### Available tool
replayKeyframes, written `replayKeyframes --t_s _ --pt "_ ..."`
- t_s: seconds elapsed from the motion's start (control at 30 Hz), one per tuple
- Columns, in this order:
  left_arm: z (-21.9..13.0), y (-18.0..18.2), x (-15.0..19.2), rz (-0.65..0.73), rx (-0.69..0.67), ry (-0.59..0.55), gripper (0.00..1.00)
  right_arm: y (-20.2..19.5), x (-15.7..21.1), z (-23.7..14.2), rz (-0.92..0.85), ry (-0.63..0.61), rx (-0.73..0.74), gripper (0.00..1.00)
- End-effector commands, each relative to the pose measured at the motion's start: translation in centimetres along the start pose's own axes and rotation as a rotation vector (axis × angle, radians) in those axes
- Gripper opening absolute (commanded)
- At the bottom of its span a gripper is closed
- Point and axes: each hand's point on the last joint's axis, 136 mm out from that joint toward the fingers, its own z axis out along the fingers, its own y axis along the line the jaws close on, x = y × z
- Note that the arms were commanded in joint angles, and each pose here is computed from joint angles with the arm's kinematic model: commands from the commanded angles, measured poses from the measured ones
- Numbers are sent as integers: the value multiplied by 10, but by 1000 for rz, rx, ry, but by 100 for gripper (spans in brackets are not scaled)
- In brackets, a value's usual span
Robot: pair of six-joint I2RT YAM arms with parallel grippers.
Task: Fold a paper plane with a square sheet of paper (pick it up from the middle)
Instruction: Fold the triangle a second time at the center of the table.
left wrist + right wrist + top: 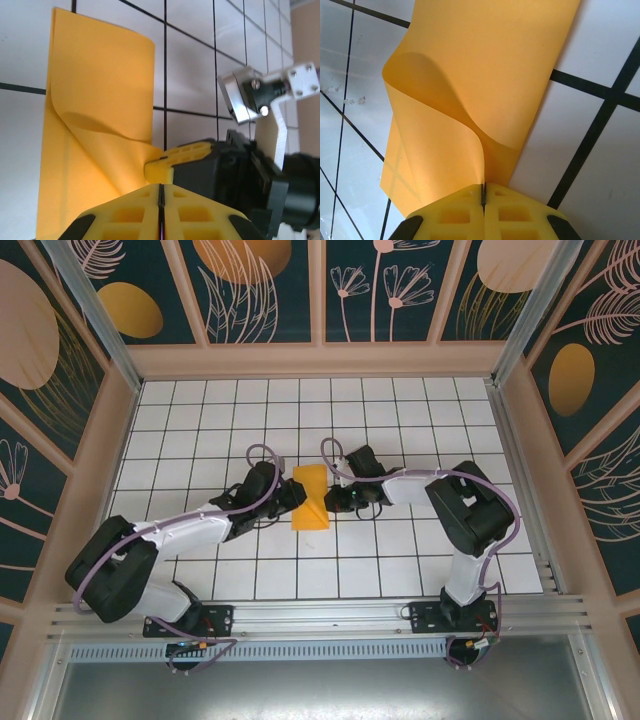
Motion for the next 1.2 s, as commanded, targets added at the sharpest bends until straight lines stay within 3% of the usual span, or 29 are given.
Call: replayKeyframes --t_s 0.0,0.17,0.67,0.93,1.17 --pt "11 -8 -6 -96 83 -18 5 -17 14 9 32 38 37 6" --pt "26 -18 -1 -110 154 23 0 -18 15 10 34 38 36 6" --pt "55 4 9 -126 70 68 0 -19 17 12 36 45 35 6" --pt "70 53 34 -176 -91 130 0 -16 13 10 35 35 28 6" --pt "71 68 43 -196 -122 147 0 -4 -7 -5 31 -28 16 12"
